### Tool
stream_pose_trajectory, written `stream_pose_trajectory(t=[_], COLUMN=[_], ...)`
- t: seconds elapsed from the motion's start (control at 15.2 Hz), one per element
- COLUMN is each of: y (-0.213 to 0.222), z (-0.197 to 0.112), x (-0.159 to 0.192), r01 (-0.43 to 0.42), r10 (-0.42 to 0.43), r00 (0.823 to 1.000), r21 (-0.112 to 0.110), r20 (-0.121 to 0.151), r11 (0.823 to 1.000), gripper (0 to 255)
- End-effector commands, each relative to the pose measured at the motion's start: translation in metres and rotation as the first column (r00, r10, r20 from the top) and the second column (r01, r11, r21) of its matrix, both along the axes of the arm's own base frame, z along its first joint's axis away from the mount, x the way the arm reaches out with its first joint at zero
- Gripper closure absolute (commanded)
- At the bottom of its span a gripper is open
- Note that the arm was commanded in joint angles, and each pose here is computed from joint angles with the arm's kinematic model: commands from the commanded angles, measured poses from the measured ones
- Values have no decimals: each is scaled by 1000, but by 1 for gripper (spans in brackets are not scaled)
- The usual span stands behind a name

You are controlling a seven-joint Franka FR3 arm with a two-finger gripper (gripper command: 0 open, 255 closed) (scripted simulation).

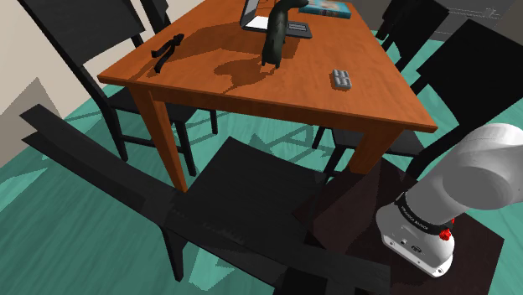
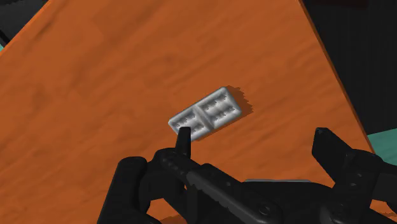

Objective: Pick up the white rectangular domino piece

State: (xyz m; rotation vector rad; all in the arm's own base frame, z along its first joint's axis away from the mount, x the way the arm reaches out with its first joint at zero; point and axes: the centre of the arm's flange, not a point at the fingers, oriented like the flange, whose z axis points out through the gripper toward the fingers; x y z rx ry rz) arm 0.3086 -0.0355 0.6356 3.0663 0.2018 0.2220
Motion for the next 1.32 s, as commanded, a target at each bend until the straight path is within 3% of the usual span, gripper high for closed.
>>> stream_pose_trajectory(t=[0.0,0.07,0.2,0.26,0.4,0.59,0.79,0.86,1.25], y=[0,0,-1,-3,-9,-22,-39,-41,-41], z=[0,-10,-30,-41,-61,-94,-127,-129,-161], x=[0,10,31,41,60,85,106,107,107], r01=[0,79,234,310,455,652,812,821,821], r10=[0,-78,-233,-308,-452,-645,-800,-810,-810], r00=[1000,997,972,950,889,757,582,568,568], r21=[0,9,24,30,40,46,44,44,44], r20=[0,-10,-31,-42,-67,-105,-144,-146,-146], r11=[1000,997,972,950,889,757,582,569,569], gripper=[0,0,0,0,0,0,0,0,0])
